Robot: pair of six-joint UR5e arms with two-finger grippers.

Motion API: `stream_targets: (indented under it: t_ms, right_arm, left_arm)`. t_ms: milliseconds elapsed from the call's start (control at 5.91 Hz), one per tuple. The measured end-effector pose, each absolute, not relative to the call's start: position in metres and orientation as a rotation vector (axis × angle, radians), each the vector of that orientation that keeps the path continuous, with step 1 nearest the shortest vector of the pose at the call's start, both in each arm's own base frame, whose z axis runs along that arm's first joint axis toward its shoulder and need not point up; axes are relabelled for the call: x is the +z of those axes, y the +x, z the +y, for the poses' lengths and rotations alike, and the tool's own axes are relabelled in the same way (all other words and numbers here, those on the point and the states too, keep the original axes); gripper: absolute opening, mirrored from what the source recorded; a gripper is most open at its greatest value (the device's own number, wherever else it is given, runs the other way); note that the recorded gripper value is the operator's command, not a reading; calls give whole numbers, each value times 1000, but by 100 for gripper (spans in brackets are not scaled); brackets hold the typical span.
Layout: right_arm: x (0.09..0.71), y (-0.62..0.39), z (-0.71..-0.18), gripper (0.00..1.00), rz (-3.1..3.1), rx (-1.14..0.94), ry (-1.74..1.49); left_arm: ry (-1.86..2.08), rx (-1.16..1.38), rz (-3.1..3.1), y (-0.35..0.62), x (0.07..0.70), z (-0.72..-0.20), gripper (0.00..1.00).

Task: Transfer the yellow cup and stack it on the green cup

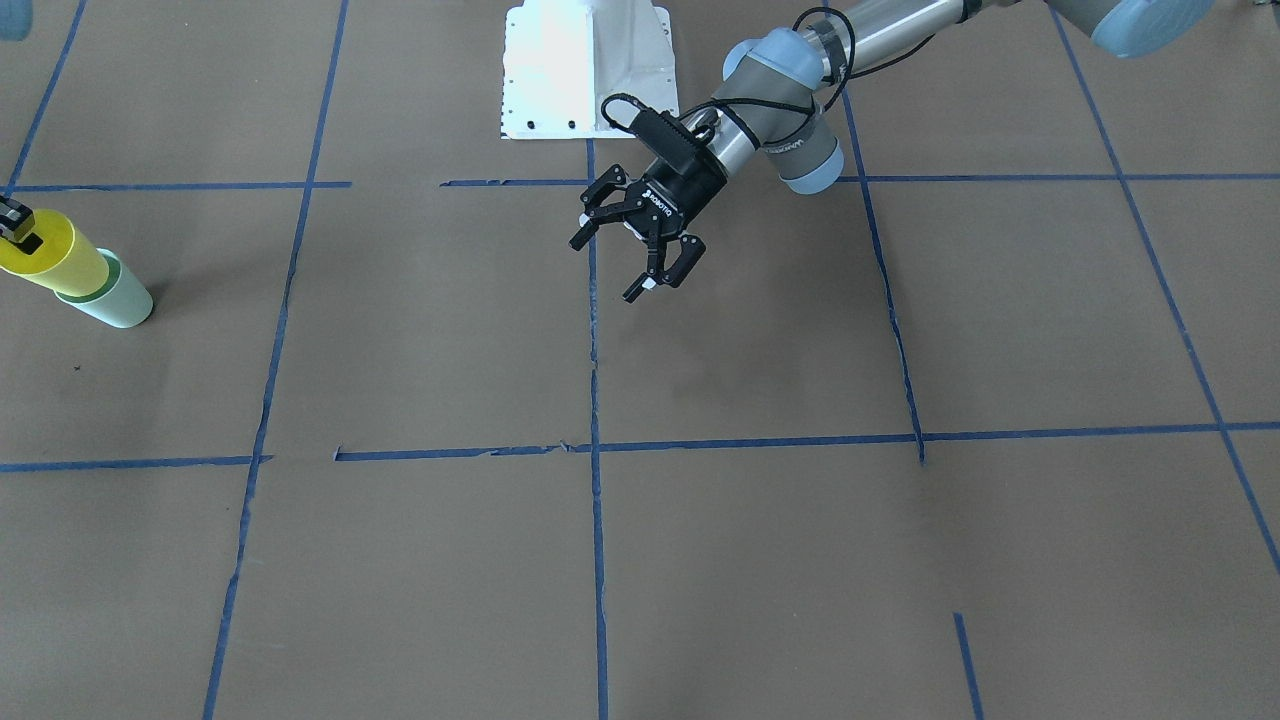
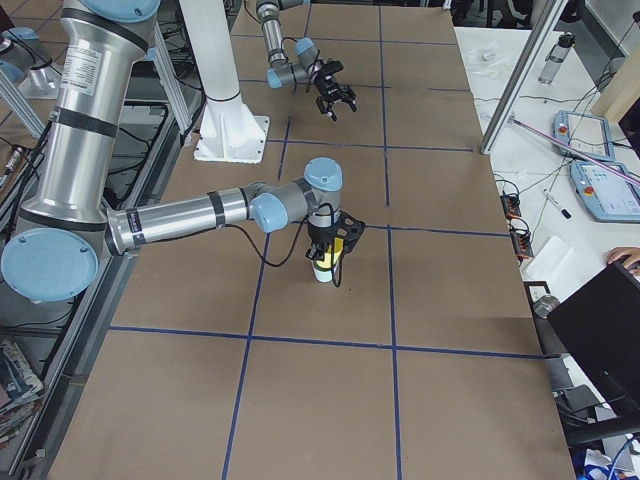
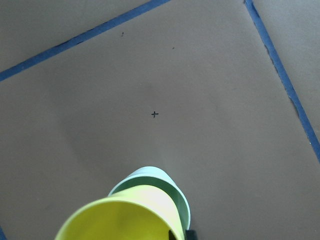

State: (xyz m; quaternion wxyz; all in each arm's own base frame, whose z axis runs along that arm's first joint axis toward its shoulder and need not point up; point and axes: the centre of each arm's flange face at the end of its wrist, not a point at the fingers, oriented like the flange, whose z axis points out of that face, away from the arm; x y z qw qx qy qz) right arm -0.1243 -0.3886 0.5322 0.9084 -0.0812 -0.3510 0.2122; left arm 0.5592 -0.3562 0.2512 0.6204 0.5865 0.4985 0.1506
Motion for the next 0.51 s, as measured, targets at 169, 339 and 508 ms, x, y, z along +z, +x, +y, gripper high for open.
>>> stream_targets:
  t_ms: [169, 339, 508]
  right_arm:
    - [532, -126, -388, 21, -726, 434, -172]
    - [534, -127, -387, 53, -724, 432, -177]
    - [536, -128, -387, 100, -720, 433, -181]
  left_arm:
    - [1349, 346, 1148, 559, 251, -356, 100]
    - [1349, 346, 1149, 559, 250, -355, 100]
    - [1349, 346, 1150, 559, 250, -355, 100]
